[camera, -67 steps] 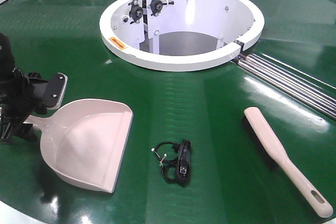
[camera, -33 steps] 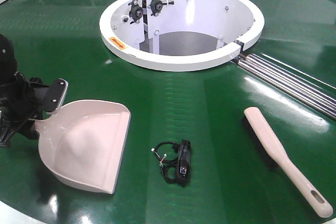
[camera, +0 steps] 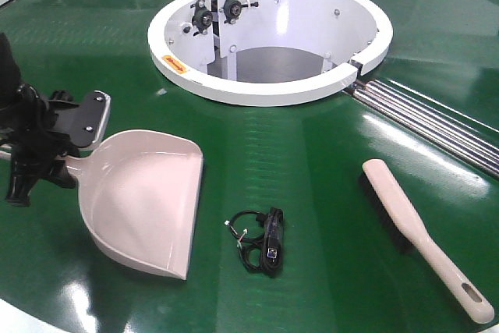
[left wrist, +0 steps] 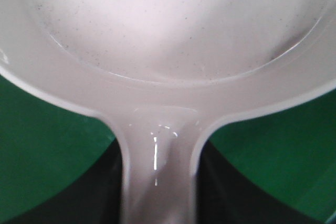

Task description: Clean and inspect green conveyor with broom and dustpan

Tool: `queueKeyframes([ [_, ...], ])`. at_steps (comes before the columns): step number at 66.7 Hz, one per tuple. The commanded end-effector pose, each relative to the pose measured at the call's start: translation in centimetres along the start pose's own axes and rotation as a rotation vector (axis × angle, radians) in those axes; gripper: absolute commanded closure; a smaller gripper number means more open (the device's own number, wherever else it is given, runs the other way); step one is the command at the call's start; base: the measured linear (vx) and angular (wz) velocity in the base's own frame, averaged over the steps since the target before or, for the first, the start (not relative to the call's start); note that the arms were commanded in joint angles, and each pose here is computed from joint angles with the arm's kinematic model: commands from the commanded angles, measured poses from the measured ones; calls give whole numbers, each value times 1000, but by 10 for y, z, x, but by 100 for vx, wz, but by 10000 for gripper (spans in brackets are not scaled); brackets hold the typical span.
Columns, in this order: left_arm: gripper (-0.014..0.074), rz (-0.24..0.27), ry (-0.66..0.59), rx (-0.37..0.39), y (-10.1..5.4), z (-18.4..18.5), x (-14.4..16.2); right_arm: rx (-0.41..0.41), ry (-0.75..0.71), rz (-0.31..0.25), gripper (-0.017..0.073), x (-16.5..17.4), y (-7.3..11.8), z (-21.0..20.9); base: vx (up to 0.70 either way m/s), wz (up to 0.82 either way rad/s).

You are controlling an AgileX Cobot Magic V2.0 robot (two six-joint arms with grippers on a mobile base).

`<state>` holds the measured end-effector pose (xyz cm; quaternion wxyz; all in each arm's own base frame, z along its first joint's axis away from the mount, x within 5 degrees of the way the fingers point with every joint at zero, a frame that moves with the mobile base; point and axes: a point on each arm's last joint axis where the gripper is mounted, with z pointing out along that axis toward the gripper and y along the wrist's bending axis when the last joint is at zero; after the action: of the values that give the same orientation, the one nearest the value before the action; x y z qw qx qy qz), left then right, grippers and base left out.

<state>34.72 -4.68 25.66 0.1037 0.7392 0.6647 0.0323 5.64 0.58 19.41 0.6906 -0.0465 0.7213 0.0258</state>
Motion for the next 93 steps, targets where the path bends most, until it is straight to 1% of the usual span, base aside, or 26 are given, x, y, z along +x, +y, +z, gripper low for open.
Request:
queueKeyframes([
  [1, 601, 6, -46, -83, 2, -24, -16, 8, -65, -10, 568, 0, 0, 0, 0, 0],
  [8, 601, 21, -49, -70, 2, -20, -21, 8, -65, -10, 568, 0, 0, 0, 0, 0],
  [13, 601, 19, -51, -63, 2, -17, -23, 8, -65, -10, 568, 0, 0, 0, 0, 0],
  [20, 601, -10, -52, -49, 3, -13, -24, 8, -65, -10, 568, 0, 0, 0, 0, 0],
  [23, 601, -26, -51, -32, 3, -9, -24, 8, -65, -10, 568, 0, 0, 0, 0, 0],
  [32, 601, -24, -53, 13, 1, -4, -25, 8, -65, -10, 568, 0, 0, 0, 0, 0],
  [38, 601, -17, -54, 15, 1, -4, -28, 8, -65, -10, 568, 0, 0, 0, 0, 0],
  [46, 601, -29, -89, 17, 0, -4, -33, 8, -65, -10, 568, 0, 0, 0, 0, 0],
  [52, 601, -27, -97, 21, 0, -3, -35, 8, -65, -10, 568, 0, 0, 0, 0, 0],
  [61, 601, -23, -90, 70, -3, 1, -35, 8, -65, -10, 568, 0, 0, 0, 0, 0],
  [65, 601, -23, -90, 80, -3, 2, -35, 8, -65, -10, 568, 0, 0, 0, 0, 0],
  [72, 601, -22, -86, 79, -3, 1, -34, 8, -65, -10, 568, 0, 0, 0, 0, 0],
  [93, 601, 6, -30, 74, -3, 2, -29, 8, -65, -10, 568, 0, 0, 0, 0, 0],
])
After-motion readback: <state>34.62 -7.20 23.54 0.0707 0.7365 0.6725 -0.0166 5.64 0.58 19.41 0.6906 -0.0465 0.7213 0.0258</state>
